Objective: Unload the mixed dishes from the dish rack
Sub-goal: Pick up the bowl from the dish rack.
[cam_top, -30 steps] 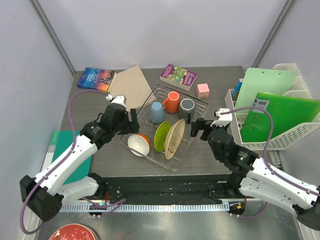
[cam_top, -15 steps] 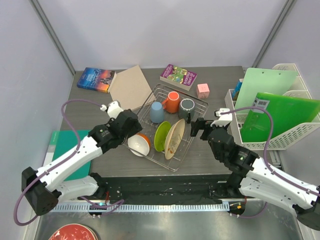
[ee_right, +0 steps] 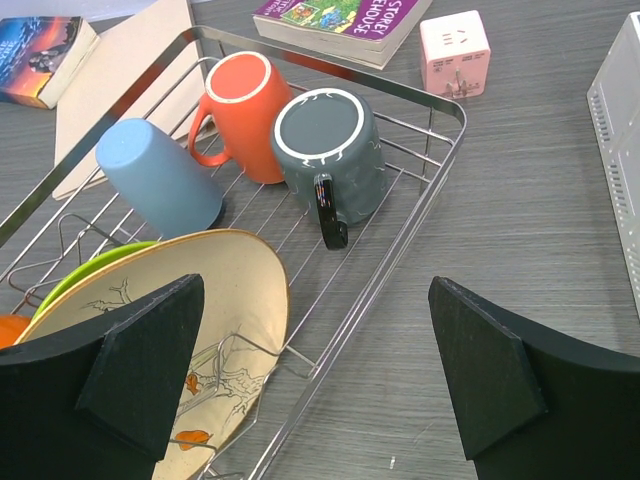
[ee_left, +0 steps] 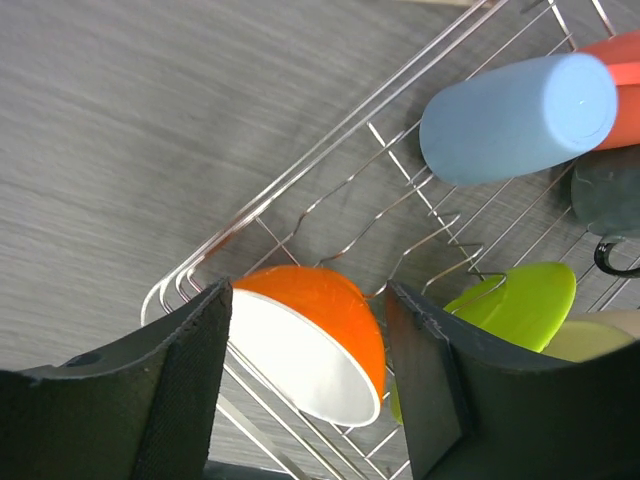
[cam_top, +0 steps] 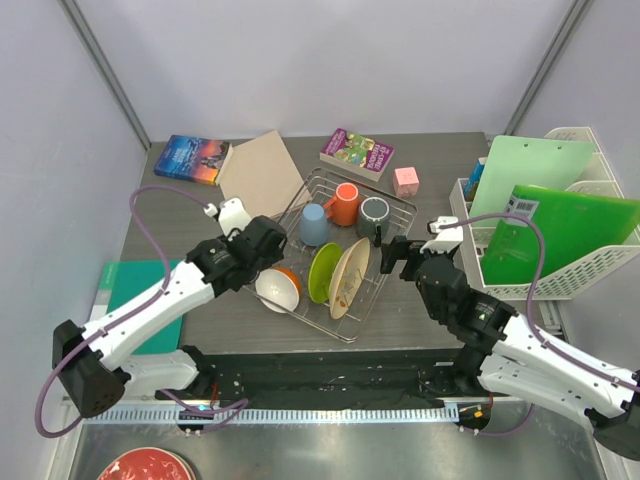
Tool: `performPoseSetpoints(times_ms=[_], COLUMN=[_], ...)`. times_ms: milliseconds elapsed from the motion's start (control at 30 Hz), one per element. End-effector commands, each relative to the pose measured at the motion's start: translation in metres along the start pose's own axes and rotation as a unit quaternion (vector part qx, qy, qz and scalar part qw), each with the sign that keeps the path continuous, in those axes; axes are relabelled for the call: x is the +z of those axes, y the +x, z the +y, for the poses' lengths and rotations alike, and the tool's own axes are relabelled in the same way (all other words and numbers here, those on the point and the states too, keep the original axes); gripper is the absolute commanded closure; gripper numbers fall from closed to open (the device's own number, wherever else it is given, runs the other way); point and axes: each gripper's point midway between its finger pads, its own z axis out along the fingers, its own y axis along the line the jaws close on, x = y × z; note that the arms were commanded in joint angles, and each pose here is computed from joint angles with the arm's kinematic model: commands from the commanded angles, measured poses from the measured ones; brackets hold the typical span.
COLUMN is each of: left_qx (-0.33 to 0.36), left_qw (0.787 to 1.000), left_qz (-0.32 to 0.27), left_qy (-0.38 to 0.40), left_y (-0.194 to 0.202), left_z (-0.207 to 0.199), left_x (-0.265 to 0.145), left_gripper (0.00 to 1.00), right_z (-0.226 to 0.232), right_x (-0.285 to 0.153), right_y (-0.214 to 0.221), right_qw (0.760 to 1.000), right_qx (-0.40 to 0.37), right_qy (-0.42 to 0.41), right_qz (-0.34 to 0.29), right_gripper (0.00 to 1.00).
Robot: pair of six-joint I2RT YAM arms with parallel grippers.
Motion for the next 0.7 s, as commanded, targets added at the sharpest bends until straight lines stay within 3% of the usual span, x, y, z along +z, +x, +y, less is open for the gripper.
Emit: performPoseSetpoints(times_ms=[0,467,667], left_qx=[0.037,0.06,0.053], left_qw=[0.998,0.995,0.995], left_qz=[-0.047,-0.083,-0.088], left_qy=[-0.002,-0.009,-0.007], left_y=[-0.026,-0.041,-0.04], left_z=[0.006,0.029,0.039], left_x=[-0.012,-0.023,-0.027], left_gripper=[0.36,0.29,0.27], right_z=[0.011,0.102,0.151], right_x=[0.0,-0.005,-0.003], right_y=[-0.013,-0.036,-0.012], right_qw=[1.0,0.982,0.964], right_qx=[0.009,-0.079,-0.145], right_qy=[-0.017,-0.158,-0.194], right_qz=[-0.009,0.06,0.105], right_gripper=[0.0,0.01,0.01])
